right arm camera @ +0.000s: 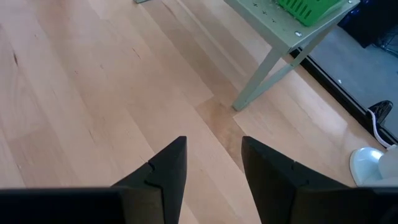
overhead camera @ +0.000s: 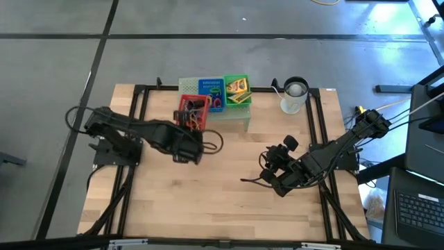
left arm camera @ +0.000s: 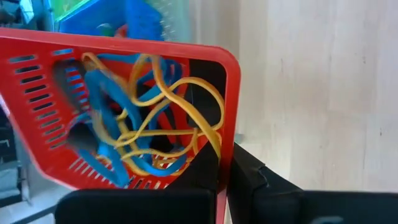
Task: Pick & Place Office Desk Supplies
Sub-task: Put the red bin on the shelf
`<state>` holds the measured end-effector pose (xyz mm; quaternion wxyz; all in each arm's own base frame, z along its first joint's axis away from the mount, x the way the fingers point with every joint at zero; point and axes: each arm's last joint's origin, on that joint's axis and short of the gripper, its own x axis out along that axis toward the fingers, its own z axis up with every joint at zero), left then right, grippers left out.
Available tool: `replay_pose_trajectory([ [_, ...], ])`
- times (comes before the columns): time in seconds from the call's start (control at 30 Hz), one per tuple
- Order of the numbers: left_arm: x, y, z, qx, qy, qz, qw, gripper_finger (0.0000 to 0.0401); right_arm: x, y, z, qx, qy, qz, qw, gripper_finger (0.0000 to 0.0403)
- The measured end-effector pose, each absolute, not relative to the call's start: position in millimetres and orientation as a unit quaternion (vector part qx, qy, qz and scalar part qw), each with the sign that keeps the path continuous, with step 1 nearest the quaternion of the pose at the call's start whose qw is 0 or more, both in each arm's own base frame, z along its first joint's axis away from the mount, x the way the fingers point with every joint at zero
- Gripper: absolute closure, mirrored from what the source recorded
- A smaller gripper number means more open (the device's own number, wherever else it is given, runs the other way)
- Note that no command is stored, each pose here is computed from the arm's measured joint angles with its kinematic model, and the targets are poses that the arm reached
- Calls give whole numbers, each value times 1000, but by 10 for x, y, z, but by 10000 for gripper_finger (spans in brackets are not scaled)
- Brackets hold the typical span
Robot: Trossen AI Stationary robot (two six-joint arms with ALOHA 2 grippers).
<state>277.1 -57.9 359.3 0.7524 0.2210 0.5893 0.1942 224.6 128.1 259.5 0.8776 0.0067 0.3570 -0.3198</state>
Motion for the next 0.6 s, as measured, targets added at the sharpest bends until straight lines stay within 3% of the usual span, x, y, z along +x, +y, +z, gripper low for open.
replay_pose_trajectory([
  [0.27, 2525, -251, 3870, 181, 554, 250, 773, 395, 2246, 1282, 2595, 5, 357, -319, 878, 248],
  [0.6, 2508, 138, 3863, 110, 584, 263, 760, 395, 2247, 1281, 2595, 5, 356, -320, 878, 248],
])
